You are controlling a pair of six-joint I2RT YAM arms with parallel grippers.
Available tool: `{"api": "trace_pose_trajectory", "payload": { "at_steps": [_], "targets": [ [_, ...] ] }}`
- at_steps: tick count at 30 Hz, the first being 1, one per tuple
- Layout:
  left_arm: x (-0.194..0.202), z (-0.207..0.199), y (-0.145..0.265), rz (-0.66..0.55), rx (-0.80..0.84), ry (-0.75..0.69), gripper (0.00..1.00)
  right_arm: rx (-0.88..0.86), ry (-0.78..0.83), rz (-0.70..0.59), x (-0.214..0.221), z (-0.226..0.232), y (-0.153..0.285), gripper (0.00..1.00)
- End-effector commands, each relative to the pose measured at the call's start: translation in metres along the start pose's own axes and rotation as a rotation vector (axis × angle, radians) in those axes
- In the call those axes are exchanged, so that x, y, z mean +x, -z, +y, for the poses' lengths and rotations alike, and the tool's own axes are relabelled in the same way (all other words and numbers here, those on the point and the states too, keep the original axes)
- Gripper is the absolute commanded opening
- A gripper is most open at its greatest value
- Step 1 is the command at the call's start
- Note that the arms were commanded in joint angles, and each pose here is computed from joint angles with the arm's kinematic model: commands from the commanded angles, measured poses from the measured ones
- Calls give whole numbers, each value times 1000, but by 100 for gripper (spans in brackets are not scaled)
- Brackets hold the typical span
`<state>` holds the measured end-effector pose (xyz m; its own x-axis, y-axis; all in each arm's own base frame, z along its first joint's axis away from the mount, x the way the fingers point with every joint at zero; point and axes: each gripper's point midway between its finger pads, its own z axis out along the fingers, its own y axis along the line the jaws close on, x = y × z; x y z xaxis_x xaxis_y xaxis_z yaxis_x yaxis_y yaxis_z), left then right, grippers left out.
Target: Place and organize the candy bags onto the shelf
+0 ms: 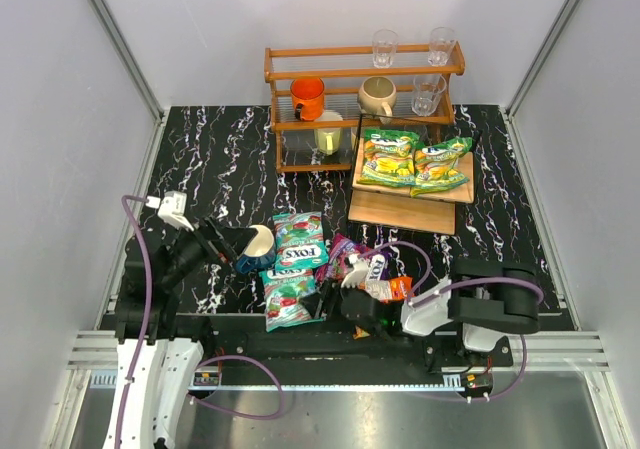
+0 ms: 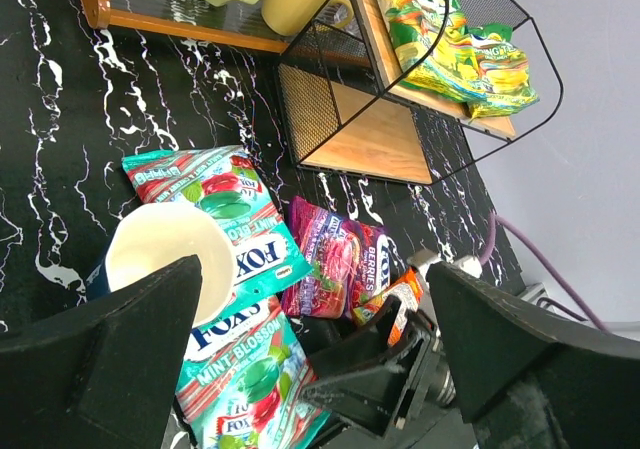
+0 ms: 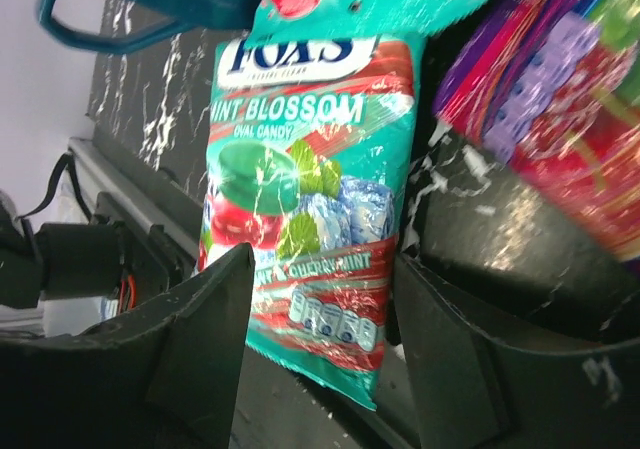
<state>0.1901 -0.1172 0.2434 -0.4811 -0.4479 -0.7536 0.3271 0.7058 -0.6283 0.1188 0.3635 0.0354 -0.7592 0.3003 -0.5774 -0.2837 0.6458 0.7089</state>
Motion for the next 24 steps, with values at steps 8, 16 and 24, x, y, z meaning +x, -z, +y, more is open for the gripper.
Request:
{"api": "trace_pose_trajectory", "payload": {
  "at_steps": [8, 16, 24],
  "targets": [
    [-17, -15, 13, -85, 12, -22, 99, 45, 78, -37, 50, -61, 10, 62],
    [-12, -13, 19, -80, -6, -21, 99, 214, 86, -85, 51, -79, 8, 59],
    [-15, -13, 17, -84, -8, -30, 99, 442, 214, -133, 55, -75, 11, 59]
  ]
}}
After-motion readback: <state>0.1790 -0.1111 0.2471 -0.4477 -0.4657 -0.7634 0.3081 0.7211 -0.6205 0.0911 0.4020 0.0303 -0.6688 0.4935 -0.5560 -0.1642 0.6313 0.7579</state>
